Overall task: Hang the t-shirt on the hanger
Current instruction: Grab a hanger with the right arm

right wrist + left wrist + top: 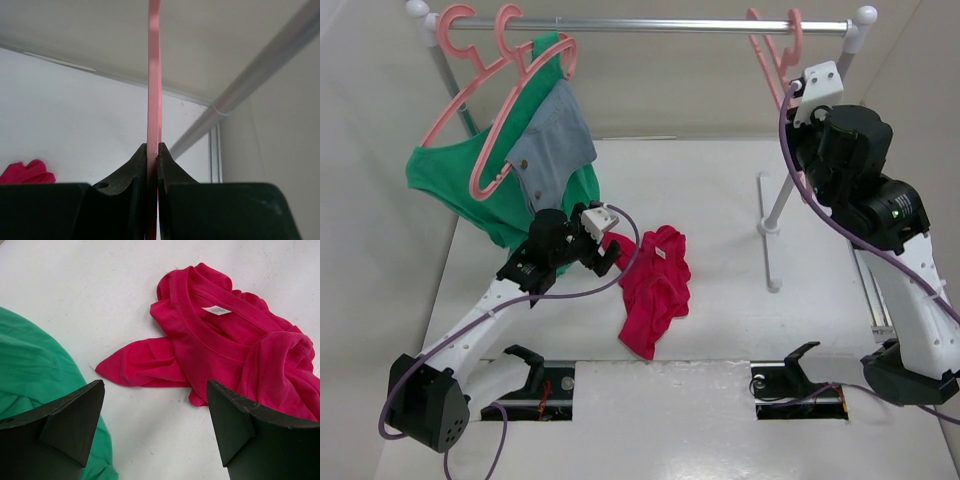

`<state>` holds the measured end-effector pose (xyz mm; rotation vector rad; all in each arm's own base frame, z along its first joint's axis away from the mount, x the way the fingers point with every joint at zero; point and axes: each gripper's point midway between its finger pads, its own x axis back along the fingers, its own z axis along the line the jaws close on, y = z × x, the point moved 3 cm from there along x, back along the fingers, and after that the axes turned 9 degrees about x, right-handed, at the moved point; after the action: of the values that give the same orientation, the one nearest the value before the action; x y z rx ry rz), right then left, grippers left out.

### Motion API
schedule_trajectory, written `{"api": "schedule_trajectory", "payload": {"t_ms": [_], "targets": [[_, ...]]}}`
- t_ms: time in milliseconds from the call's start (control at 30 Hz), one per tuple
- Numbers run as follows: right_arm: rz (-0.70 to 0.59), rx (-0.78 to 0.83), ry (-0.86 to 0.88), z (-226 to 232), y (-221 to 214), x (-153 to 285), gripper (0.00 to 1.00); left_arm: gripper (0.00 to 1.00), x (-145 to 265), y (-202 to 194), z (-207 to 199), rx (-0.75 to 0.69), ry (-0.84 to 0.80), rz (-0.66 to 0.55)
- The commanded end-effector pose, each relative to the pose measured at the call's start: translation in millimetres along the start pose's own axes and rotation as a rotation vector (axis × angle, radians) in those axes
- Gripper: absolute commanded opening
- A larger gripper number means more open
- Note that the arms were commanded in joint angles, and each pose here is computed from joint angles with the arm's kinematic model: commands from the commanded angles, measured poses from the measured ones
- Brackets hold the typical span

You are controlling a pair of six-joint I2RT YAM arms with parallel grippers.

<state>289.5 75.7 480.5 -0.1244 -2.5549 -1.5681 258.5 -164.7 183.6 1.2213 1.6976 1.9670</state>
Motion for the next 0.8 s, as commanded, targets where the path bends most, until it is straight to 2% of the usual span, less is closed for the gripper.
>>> {"api": "schedule_trajectory", "payload": {"t_ms": [0, 200, 300, 500, 567, 700, 767], "targets": [[-0.196, 0.042, 0.141, 11.8, 32.1, 8.7, 0.0, 0.8, 2.6, 9.4, -2.1, -0.014, -0.003, -0.047], [-0.408, 0.135, 0.286, 26.9, 66.2, 19.6, 0.0, 0.75, 0.9, 7.3, -1.7, -0.01, -0.004, -0.039], [-0.457, 0.192, 0.348, 43.4, 72.3, 25.3, 0.0, 0.7, -3.8, 8.7, 4.0, -0.006, 0.019, -0.024], [-0.44, 0.252, 0.454, 79.8, 54.6, 16.2, 0.0, 0.67, -16.5, 7.9, -1.8, -0.021, -0.04, 0.064], [-0.446, 0.26, 0.502, 88.9, 48.3, 18.4, 0.0, 0.71, -19.6, 17.8, -5.8, -0.051, -0.065, 0.092], [-0.368, 0.228, 0.549, 107.3, 8.1, 17.3, 0.0, 0.75, -46.2, 22.5, -23.9, -0.069, -0.163, 0.228], [-0.32, 0.182, 0.575, 119.9, -23.5, 20.0, 0.0, 0.74, -59.0, 34.5, -36.3, -0.092, -0.195, 0.244]]}}
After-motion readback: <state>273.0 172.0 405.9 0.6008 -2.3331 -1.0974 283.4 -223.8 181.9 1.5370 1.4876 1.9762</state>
